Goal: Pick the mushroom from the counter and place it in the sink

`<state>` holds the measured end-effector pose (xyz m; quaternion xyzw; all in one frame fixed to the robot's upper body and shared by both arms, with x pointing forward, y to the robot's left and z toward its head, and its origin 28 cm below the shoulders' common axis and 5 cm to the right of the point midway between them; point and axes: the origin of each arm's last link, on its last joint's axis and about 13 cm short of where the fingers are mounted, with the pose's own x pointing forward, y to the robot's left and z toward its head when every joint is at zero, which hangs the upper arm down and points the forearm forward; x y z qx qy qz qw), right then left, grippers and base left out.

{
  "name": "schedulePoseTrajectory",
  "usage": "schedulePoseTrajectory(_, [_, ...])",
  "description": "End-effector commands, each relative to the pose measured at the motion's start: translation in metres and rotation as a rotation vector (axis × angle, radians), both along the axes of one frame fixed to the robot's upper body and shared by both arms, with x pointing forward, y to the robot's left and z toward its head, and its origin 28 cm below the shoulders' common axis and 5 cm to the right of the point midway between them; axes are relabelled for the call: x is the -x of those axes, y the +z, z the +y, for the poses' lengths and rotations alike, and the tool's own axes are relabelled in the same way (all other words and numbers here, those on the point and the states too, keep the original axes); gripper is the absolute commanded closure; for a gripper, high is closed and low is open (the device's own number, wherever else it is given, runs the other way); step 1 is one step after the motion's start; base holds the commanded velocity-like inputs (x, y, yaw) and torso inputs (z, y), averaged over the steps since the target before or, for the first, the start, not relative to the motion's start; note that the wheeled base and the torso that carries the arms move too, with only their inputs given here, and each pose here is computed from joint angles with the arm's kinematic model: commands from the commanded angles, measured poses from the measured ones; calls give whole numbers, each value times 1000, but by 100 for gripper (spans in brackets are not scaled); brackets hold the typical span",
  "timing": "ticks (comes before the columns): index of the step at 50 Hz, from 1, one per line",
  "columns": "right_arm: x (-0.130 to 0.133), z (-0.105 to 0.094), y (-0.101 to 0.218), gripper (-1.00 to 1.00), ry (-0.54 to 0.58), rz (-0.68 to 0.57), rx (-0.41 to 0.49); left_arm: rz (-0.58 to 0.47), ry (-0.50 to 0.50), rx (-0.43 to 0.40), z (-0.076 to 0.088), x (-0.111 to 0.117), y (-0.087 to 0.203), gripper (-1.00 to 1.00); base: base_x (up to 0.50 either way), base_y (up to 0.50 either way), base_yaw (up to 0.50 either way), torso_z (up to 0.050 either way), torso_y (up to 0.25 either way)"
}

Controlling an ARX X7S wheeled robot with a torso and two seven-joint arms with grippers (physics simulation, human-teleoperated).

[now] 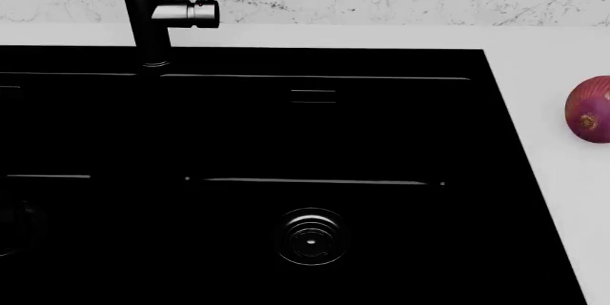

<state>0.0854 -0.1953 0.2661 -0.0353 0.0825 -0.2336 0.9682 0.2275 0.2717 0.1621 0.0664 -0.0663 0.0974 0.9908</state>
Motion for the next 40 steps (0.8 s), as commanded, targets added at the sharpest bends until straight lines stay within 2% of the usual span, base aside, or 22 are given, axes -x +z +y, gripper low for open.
schedulePoseTrajectory(1, [3,-3,-10,-100,-1,54,-18,4,1,-3,1,-1,-2,-100,0,0,0,0,0])
schedulePoseTrajectory(18, [3,-7,-29,-100,8,114,-37,1,5,-8,2,-1,-5,-100,0,0,0,0,0])
schedulePoseTrajectory(40, [-6,-17,-29,-100,-27,160,-20,8,1,-1,0,-1,-8,-100,0,0,0,0,0])
